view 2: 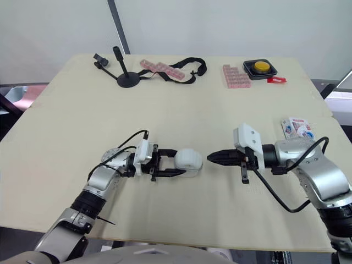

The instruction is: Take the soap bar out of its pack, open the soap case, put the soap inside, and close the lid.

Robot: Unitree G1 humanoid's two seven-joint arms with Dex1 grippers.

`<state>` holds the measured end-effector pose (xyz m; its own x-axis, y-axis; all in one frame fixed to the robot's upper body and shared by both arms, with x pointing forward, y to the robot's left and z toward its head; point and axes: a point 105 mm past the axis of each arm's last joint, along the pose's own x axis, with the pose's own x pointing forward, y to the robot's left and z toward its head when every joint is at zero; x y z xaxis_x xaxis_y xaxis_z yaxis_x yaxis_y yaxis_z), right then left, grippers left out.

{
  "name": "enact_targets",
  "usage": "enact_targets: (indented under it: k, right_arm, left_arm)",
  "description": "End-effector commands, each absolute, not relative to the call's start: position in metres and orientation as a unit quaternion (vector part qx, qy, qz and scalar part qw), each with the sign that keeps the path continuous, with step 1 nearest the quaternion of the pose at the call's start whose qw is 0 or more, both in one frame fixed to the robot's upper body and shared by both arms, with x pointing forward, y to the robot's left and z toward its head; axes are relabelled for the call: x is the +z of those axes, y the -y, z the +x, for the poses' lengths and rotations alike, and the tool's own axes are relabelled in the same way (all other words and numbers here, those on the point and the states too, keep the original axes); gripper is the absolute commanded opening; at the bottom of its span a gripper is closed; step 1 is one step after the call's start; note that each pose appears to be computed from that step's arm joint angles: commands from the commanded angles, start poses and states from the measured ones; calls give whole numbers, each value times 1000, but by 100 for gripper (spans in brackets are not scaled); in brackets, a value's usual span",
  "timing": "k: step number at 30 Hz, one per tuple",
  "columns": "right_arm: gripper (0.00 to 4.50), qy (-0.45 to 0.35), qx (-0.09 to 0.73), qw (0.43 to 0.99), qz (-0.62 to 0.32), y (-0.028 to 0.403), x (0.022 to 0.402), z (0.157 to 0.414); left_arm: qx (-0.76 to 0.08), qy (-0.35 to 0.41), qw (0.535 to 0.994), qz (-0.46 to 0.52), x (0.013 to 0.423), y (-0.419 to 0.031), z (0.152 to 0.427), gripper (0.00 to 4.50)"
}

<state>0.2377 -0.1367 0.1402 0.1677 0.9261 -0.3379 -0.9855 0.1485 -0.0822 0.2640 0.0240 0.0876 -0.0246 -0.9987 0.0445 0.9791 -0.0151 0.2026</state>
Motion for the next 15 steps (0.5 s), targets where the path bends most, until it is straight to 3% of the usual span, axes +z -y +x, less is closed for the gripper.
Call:
enact_targets:
  k: [1, 4, 5, 15]
  right_arm:
    - [4, -77, 646, 744, -155, 131, 149, 235]
    - [4, -61, 636, 756, -143, 131, 156, 241]
    - [28, -58, 633, 759, -140, 132, 158, 243]
    - [349, -21, 632, 766, -114, 140, 176, 247]
  left_arm:
    - [-707, 70, 700, 66, 81, -26, 265, 187]
    - [-707, 70, 701, 66, 80, -26, 264, 187]
    - [-706, 70, 701, 66, 80, -26, 264, 187]
    - [-706, 69, 702, 67, 80, -26, 264, 187]
